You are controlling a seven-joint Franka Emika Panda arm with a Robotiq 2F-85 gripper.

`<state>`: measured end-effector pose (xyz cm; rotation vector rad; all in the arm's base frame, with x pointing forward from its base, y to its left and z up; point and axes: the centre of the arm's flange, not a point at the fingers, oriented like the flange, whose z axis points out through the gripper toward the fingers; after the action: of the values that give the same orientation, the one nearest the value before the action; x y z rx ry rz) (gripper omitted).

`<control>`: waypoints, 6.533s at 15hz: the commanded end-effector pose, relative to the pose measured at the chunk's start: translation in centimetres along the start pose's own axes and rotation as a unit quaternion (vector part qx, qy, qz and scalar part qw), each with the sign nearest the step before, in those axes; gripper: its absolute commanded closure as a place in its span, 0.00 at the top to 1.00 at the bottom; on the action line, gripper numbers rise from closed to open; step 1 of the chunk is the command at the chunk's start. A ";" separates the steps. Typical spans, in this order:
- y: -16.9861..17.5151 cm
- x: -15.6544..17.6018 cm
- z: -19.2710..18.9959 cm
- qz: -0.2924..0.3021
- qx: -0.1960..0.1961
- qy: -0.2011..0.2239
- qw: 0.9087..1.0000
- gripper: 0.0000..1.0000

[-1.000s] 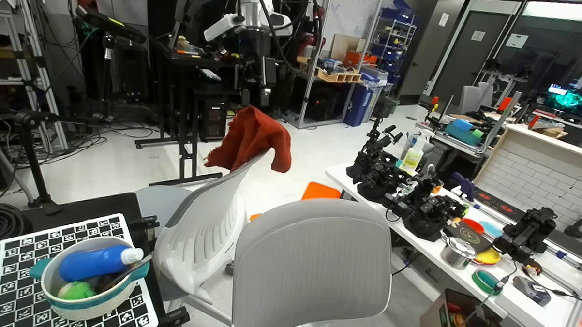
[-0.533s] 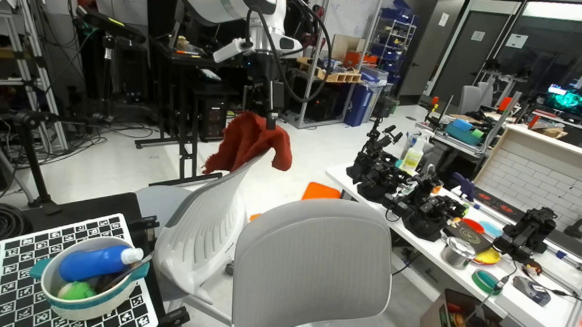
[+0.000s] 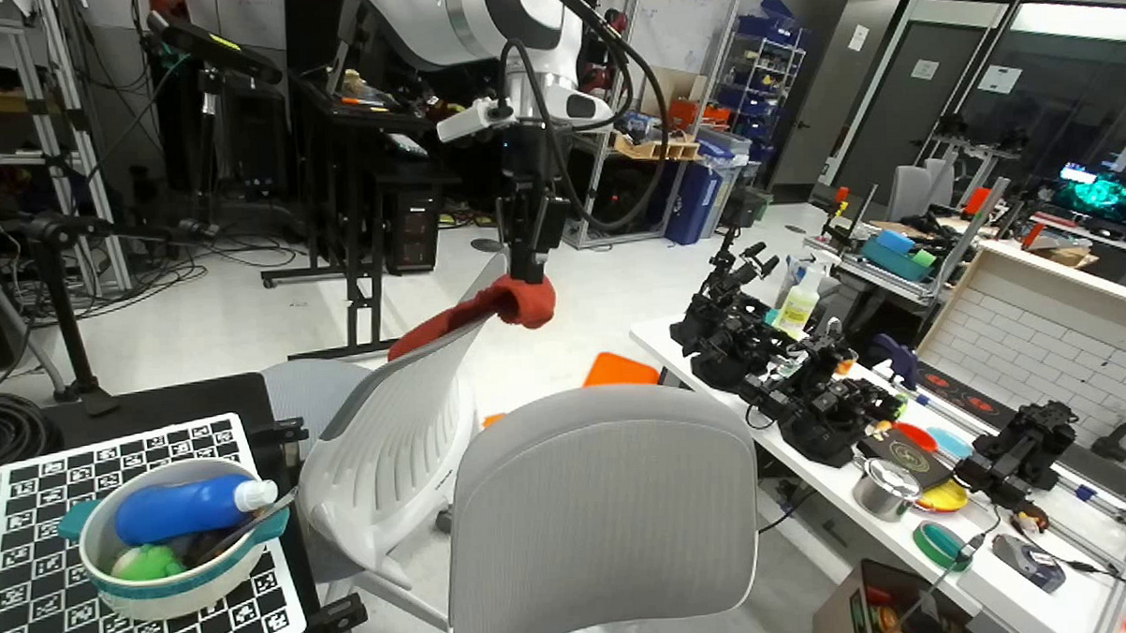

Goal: Move the orange towel from the chair on the right to the one on the left

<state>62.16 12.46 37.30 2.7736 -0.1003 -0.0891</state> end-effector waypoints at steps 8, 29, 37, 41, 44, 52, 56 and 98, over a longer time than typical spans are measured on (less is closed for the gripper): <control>2.4 2.5 -0.3 0.025 0.021 0.000 0.999 0.00; 2.6 -10.2 0.4 -0.026 0.069 0.134 0.988 1.00; 2.4 -10.1 3.2 -0.028 0.110 0.158 0.981 1.00; 2.8 -9.6 3.6 -0.024 0.118 0.154 0.981 1.00; 3.1 -9.2 3.8 -0.018 0.125 0.150 0.981 1.00; 4.2 -6.8 5.2 -0.001 0.157 0.146 0.977 1.00; 3.7 -5.7 4.9 -0.003 0.171 0.162 0.972 1.00; 15.6 4.3 -8.8 0.107 0.201 0.219 0.949 0.03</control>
<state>62.44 3.60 48.33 3.0811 -0.2614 0.6402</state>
